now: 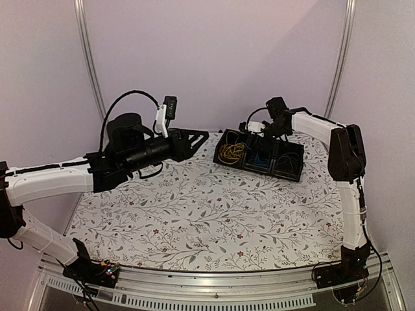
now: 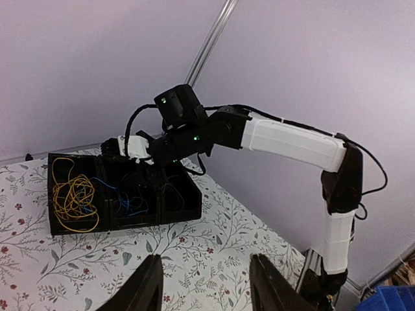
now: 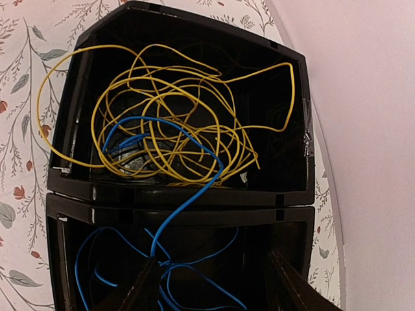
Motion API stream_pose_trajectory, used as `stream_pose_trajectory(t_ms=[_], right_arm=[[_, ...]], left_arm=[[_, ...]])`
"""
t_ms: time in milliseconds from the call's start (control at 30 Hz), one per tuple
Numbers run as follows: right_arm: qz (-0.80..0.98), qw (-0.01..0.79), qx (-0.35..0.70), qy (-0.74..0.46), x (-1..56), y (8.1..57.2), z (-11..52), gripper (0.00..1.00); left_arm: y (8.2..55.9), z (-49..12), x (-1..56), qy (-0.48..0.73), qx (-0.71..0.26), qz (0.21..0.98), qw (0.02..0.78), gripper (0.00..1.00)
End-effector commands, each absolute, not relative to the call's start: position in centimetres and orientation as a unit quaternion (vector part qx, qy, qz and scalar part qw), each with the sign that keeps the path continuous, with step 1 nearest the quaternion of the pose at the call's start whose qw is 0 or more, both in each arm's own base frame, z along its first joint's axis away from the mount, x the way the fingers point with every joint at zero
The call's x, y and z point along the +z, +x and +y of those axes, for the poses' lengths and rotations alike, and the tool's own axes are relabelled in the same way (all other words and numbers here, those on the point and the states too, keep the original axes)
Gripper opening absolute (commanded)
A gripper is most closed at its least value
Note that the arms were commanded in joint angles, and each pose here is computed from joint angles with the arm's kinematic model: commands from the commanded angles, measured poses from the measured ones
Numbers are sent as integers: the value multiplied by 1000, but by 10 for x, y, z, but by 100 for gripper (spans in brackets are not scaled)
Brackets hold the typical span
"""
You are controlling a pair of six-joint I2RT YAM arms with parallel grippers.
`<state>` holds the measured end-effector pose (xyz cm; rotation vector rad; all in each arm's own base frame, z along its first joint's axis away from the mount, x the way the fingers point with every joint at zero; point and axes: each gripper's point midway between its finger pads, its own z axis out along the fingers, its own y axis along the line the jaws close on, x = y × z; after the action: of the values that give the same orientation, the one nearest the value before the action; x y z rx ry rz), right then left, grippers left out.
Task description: Untangle the cables
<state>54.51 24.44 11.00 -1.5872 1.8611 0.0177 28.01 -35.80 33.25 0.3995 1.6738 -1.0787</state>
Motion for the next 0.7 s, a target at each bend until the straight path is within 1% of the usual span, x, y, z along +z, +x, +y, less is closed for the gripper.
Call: stream_pose_trajectory(t_ms=[0,267,367,500,667], right_arm=[[713,345,19,-610,116,544,252,59],[699,357,50,-617,145,521,261,60],[698,337,54,-630,134,512,261,60],[711,313,54,-627,113,514,258,60],[718,305,50,-624,100,519,257,58]], left_arm=[[284,-351,338,154,-454,694,537,48],[288,-350,334,149,-450,699,536,48],[290,-352,331,147,-452,702,531,48],[291,-355,330,148,-456,702,526,48],[292,-354,329,145,-454,704,526,48]])
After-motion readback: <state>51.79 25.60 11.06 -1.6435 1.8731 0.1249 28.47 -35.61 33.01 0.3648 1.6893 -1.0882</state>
